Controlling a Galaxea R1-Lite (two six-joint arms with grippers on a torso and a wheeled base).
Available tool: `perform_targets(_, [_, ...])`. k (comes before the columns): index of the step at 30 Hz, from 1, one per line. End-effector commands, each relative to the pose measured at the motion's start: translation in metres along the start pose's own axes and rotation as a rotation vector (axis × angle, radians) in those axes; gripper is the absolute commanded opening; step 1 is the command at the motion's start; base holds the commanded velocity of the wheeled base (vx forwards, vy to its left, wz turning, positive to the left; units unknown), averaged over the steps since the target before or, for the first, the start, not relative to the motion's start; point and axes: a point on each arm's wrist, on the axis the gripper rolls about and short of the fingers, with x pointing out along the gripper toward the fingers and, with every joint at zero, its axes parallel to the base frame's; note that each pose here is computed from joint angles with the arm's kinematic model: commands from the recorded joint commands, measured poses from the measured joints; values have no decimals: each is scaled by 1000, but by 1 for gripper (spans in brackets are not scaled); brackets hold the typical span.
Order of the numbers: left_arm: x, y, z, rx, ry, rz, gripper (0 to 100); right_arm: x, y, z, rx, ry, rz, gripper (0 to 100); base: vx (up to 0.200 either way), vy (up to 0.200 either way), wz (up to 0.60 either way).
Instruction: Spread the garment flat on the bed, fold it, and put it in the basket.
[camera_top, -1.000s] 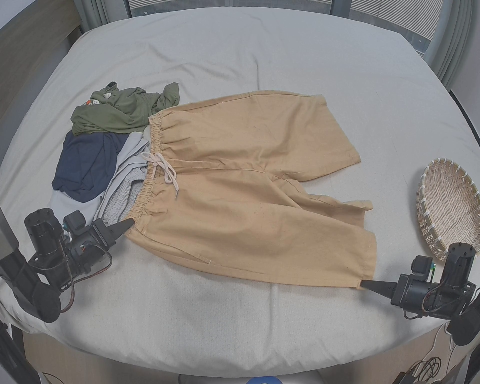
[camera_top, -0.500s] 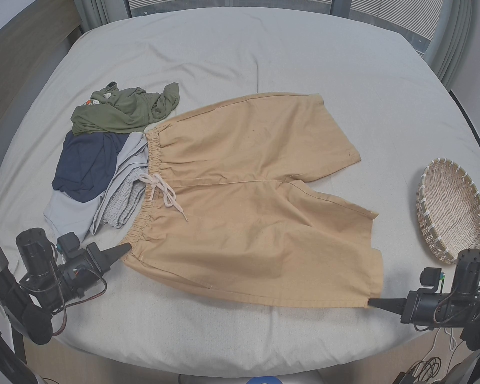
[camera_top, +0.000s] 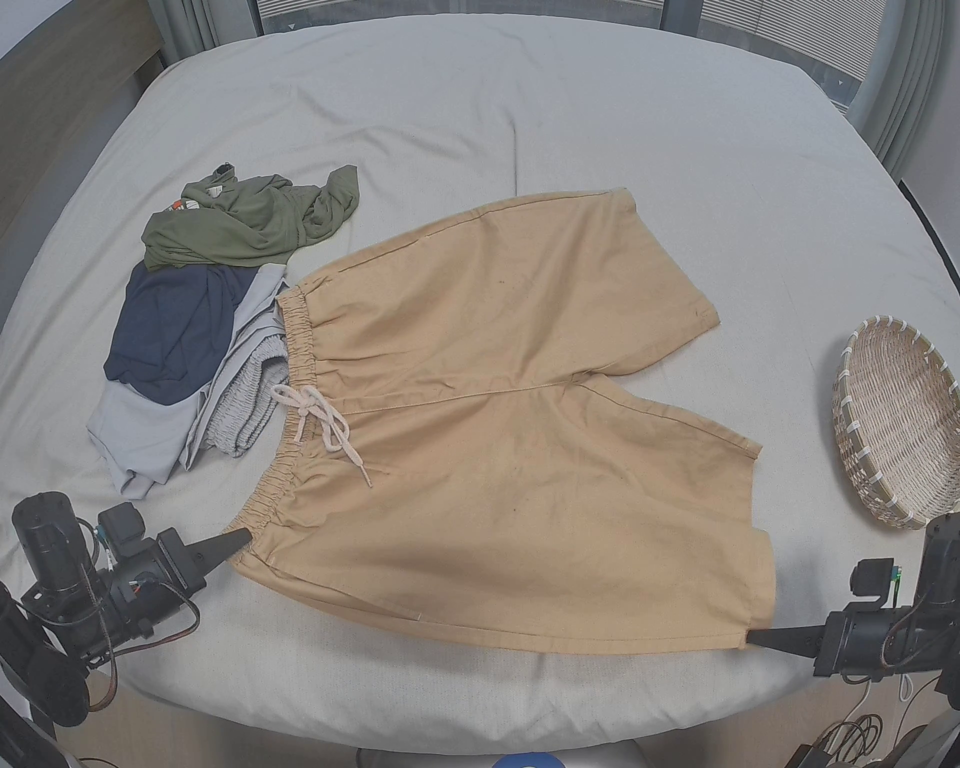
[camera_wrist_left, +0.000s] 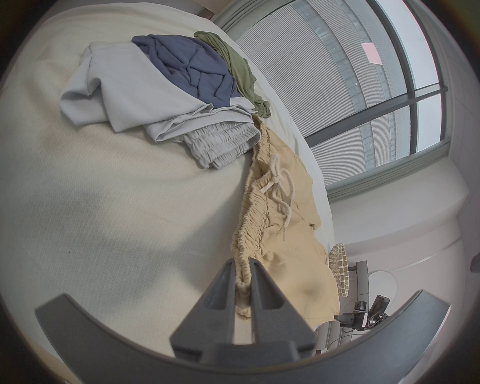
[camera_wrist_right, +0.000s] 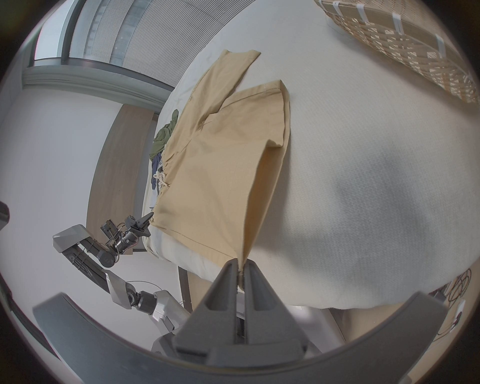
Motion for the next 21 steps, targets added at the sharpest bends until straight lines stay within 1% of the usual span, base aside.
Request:
perform_targets(1, [-5,-1,-4,-3,4,5,0,-6,2,-5,-13,-4,9,0,0,0,0])
perform_targets(9, [-6,2,-4,-12,6,24,0,-5,1,-6,-14,5,1,0,0,0,0])
perform_targets(10, [-6,3,-4,-14,7,26,100,-5,0,-6,-13,6,0,0,0,0,0])
perform_targets(11, [-7,3,-4,-16,5,30,100,-5,0,-6,-10,5,-3,0,0,0,0])
perform_targets(12, [-7,3,-3,-14,-2,29,100,-5,0,-5,-14,-2,-2,100,0,0,0])
perform_targets(16, [-10,3,8,3,-70,22,100,-7,2,4,-24,-55,4,100,0,0,0])
perform_targets(18, [-12,2,13,20,-108,5,100,-10,4,14,-33,-108,1,100,0,0,0])
perform_targets(21, [-13,0,16,33,-137,-14,100,-13,9,31,-56,-180,15,100,0,0,0])
